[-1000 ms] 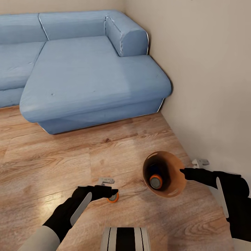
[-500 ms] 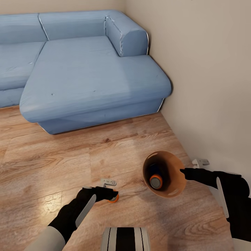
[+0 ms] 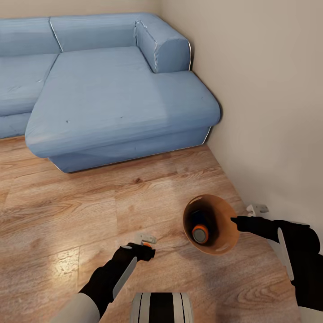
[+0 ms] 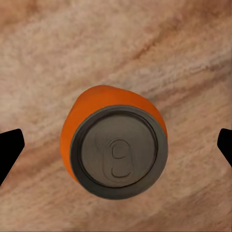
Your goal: Put the three can of soda from the living room inside the tash can in the kitchen.
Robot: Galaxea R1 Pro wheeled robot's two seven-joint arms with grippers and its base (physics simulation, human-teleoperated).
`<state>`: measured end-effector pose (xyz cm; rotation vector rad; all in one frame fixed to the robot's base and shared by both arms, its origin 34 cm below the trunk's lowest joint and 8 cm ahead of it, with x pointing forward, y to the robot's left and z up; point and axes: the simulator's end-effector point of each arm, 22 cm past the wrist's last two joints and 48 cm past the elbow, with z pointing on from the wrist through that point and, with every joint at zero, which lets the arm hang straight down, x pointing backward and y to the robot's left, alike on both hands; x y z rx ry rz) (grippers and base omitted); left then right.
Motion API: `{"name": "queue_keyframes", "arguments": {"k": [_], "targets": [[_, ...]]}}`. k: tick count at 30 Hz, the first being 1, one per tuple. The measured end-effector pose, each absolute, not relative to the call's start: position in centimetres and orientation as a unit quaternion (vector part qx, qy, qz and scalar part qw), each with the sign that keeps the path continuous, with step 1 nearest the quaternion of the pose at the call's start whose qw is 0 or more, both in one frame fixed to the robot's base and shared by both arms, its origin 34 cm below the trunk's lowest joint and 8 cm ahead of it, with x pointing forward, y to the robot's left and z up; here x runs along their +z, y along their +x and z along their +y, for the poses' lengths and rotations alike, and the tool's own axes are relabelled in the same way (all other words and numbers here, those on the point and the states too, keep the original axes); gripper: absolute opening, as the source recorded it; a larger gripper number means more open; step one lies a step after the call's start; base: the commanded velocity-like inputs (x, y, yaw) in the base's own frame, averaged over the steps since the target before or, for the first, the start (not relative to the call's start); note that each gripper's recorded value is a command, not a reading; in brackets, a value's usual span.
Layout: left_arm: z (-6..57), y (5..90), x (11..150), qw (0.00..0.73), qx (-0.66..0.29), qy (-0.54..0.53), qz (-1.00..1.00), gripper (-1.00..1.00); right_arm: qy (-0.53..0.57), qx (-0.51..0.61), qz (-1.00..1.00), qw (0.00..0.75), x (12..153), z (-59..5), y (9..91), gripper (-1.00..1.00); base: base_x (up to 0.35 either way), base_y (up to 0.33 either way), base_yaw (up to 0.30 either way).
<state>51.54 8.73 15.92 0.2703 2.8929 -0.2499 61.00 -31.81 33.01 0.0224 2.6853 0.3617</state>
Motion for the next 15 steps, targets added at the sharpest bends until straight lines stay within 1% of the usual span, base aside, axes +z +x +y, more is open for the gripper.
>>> {"name": "queue_keyframes", "arguments": {"k": [7, 9, 12, 15], "targets": [[8.52, 52.57, 16.16, 0.137, -0.088, 0.082, 0.983, 1.0, 0.008, 0.13, 0.968, 0.214, 32.99, -31.81, 60.99, -1.0, 0.0, 0.0, 0.0], [8.05, 52.36, 16.13, 0.134, -0.091, 0.081, 0.983, 1.0, 0.008, 0.13, 0.968, 0.214, 32.99, -31.8, 60.99, -1.0, 0.0, 0.0, 0.0], [8.42, 51.94, 15.76, 0.129, -0.066, 0.076, 0.986, 1.0, 0.007, 0.129, 0.968, 0.214, 32.98, -31.81, 60.99, -1.0, 0.0, 0.0, 0.0], [8.63, 51.88, 15.68, 0.128, -0.061, 0.075, 0.987, 1.0, 0.007, 0.13, 0.968, 0.214, 33.0, -31.82, 61.0, -1.0, 0.0, 0.0, 0.0]]}}
